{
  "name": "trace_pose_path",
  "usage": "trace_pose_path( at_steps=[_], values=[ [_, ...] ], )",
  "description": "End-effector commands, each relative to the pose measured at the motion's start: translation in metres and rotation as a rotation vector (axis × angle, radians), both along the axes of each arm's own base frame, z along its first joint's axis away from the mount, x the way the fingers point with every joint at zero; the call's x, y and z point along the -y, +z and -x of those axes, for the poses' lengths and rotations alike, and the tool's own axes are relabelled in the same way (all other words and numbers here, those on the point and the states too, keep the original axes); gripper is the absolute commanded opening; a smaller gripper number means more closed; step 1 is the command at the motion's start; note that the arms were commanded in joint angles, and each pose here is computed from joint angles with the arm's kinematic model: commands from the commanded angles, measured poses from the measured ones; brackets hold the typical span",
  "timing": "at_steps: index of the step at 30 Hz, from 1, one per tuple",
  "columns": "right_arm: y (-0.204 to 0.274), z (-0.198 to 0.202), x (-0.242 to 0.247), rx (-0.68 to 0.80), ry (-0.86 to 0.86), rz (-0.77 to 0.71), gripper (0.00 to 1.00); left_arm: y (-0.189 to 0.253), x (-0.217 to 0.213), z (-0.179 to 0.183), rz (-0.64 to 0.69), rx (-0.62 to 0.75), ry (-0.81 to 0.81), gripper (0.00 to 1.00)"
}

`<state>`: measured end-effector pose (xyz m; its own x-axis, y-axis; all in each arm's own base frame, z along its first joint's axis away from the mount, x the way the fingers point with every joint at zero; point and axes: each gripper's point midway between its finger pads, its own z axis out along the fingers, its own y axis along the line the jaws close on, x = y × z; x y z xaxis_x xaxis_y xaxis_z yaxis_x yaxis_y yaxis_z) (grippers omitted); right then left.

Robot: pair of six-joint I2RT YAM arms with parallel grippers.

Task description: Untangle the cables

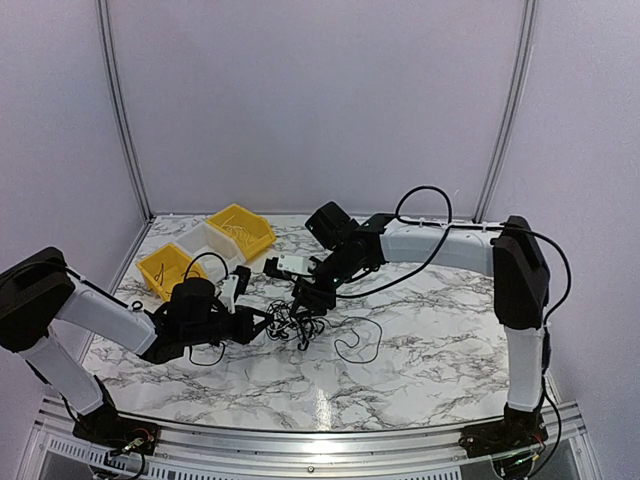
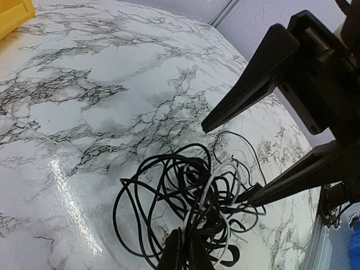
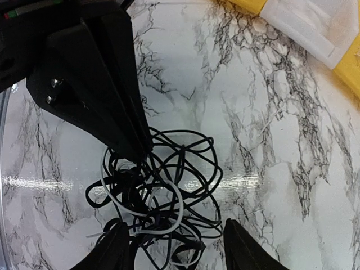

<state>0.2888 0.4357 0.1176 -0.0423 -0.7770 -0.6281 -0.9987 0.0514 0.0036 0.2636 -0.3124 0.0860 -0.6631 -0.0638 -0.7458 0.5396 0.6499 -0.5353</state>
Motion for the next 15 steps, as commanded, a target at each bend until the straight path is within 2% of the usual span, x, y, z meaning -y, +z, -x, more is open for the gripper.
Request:
trace_pose_path(
  at_steps=[1, 7, 12, 15],
  values=[
    [0.01, 0.006, -0.01, -0.037, 0.006, -0.031, 0.51, 0.023, 0.008, 0.003, 0.064, 0.066, -0.033, 0.0],
    [0.014, 0.005, -0.012, -0.038, -0.003, -0.047, 0.31, 0.02, 0.01, 0.003, 0.064, 0.064, -0.041, 0.0],
    [0.02, 0.005, -0.013, -0.039, -0.007, -0.057, 0.31, 0.014, 0.011, 0.003, 0.055, 0.052, -0.045, 0.0],
    [0.025, 0.005, -0.015, -0.044, -0.01, -0.072, 0.38, 0.015, 0.011, 0.004, 0.059, 0.056, -0.048, 0.0]
  ],
)
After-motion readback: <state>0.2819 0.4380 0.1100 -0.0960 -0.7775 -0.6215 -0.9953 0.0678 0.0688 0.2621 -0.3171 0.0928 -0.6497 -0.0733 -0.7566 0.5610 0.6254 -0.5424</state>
